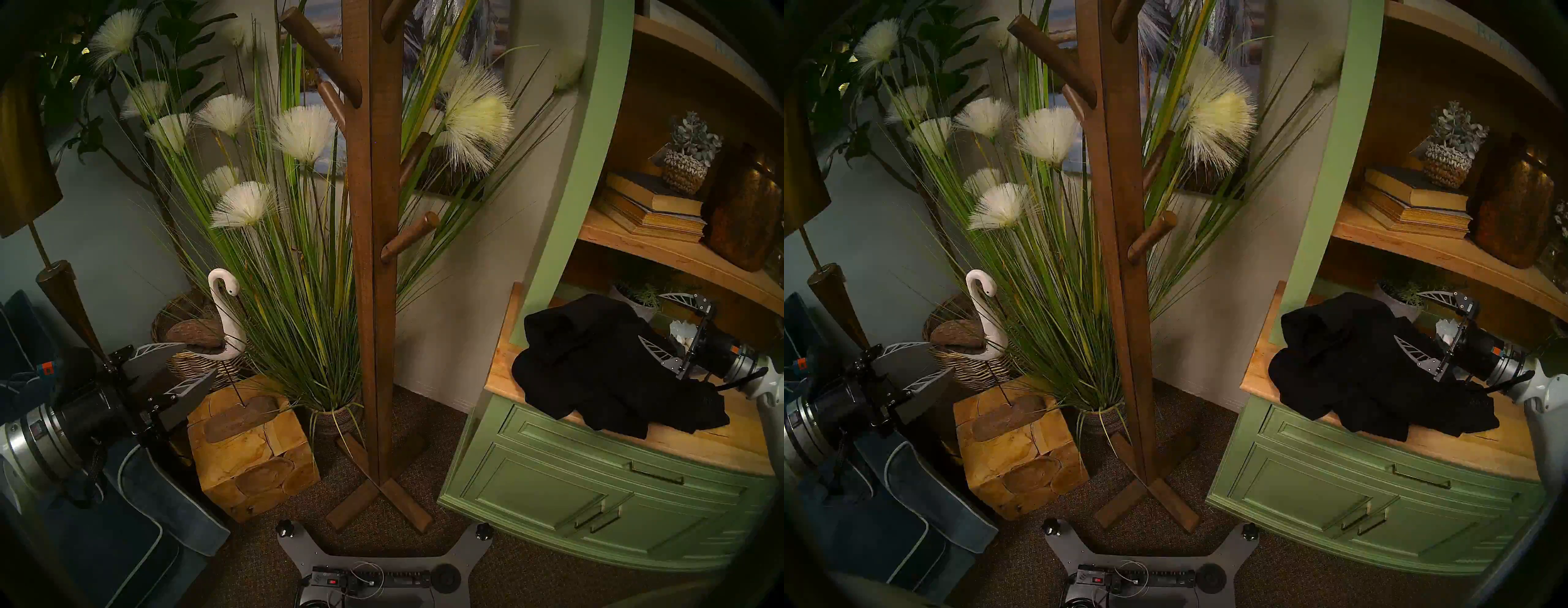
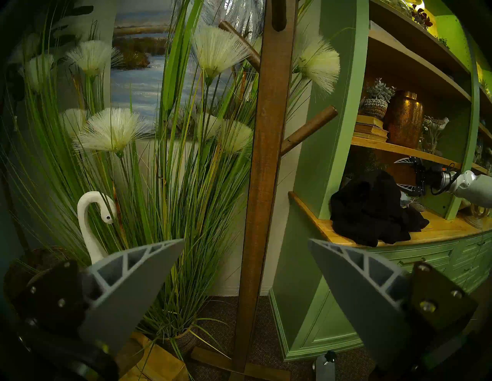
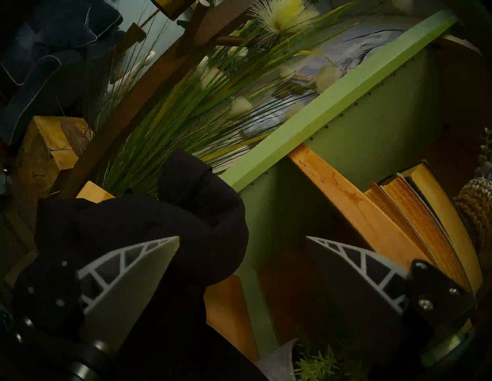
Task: Pick up jacket and place on coat hanger
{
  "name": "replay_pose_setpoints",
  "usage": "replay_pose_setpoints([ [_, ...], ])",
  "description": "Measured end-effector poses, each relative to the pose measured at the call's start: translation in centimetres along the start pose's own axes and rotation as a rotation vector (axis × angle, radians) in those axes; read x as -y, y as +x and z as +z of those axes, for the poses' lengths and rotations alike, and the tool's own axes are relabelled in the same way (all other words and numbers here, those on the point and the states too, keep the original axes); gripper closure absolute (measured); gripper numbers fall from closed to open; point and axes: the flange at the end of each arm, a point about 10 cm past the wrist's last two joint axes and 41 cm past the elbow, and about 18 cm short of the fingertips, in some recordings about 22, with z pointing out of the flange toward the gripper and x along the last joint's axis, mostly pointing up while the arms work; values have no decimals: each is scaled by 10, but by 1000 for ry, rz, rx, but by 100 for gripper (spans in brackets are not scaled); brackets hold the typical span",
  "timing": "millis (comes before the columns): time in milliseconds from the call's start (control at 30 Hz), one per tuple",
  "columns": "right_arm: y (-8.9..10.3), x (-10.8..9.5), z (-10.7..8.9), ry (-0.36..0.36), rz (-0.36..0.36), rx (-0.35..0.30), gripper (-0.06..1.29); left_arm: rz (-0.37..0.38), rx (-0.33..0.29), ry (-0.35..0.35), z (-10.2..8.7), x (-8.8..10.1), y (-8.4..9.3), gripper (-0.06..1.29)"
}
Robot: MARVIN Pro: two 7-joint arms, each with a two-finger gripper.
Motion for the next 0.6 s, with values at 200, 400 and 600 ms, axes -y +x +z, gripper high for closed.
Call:
replay_pose_setpoints([
  [200,-1,-9,5,-11,5,-16,-1,0,-1,0,0,0,0,-3],
  [400,-4,-13,11,-12,30,-28,-1,-1,-1,1,0,0,0,-3],
  [600,-7,-10,16,-10,77,-37,-1,-1,-2,1,0,0,0,-3],
])
